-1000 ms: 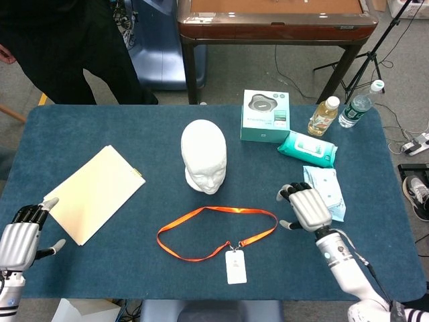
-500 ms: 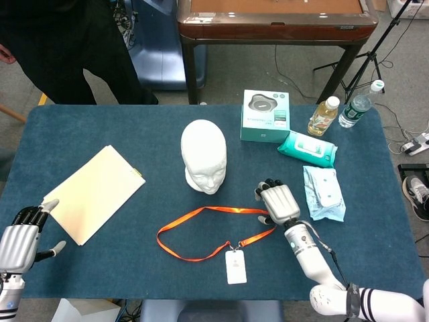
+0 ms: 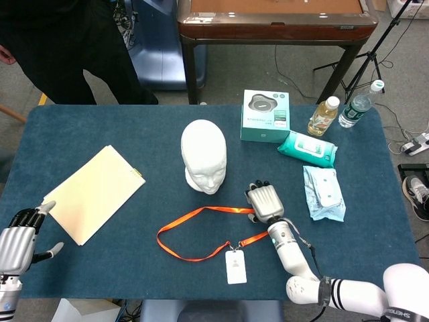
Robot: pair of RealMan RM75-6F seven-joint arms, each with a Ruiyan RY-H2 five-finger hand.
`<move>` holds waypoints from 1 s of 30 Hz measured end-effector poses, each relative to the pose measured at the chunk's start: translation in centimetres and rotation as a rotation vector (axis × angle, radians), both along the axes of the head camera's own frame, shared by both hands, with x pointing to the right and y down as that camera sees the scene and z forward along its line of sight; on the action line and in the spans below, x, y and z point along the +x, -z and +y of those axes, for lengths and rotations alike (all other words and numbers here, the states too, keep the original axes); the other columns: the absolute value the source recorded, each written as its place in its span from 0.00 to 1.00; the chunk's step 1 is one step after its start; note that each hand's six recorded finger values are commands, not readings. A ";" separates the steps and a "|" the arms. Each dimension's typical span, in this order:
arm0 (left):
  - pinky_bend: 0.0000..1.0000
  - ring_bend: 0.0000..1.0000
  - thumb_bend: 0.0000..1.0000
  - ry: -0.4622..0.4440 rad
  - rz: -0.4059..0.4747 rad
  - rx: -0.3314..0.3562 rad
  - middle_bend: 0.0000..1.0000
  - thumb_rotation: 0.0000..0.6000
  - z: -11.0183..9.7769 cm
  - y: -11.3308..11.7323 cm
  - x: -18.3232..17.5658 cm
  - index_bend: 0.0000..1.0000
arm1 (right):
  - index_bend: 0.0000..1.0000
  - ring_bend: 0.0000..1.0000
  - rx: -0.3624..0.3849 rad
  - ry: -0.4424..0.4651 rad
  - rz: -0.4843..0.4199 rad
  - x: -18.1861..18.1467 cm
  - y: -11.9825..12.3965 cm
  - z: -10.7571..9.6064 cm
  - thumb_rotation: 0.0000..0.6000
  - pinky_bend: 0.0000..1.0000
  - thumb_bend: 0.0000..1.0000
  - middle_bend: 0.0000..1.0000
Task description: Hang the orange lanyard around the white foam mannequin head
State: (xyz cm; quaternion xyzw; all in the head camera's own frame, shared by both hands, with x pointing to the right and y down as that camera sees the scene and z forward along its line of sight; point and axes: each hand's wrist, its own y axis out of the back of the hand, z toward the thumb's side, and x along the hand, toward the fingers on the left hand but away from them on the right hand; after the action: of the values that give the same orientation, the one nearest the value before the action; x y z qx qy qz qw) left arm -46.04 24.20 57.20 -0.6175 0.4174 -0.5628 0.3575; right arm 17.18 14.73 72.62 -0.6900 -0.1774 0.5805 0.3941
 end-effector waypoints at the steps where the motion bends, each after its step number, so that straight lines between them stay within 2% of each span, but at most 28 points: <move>1: 0.14 0.20 0.11 0.002 0.001 0.000 0.20 1.00 0.0 0.0 -0.1 0.15 | 0.52 0.20 0.001 0.001 0.003 -0.1 -0.1 0.0 1.00 0.25 0.23 0.31; 10: 0.14 0.20 0.12 0.018 0.000 -0.004 0.20 1.00 0.3 -0.1 -0.7 0.15 | 0.53 0.11 0.028 0.014 0.020 -0.7 -0.5 0.3 1.00 0.07 0.24 0.30; 19: 0.14 0.20 0.11 0.021 0.003 -0.015 0.20 1.00 0.6 -0.4 -0.9 0.15 | 0.53 0.05 0.049 0.016 0.029 -0.6 -1.1 0.5 1.00 0.05 0.27 0.25; 30: 0.14 0.20 0.11 0.022 0.002 -0.019 0.20 1.00 0.6 -0.5 -1.1 0.15 | 0.55 0.05 0.037 0.033 0.039 -1.0 -1.9 1.4 1.00 0.05 0.31 0.24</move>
State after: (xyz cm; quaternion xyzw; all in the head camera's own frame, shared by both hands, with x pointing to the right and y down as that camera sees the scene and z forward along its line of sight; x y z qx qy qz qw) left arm -47.09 24.78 57.70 -0.6168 0.4192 -0.5700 0.3448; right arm 16.20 16.10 74.56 -0.6741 -0.1690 0.5839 0.4196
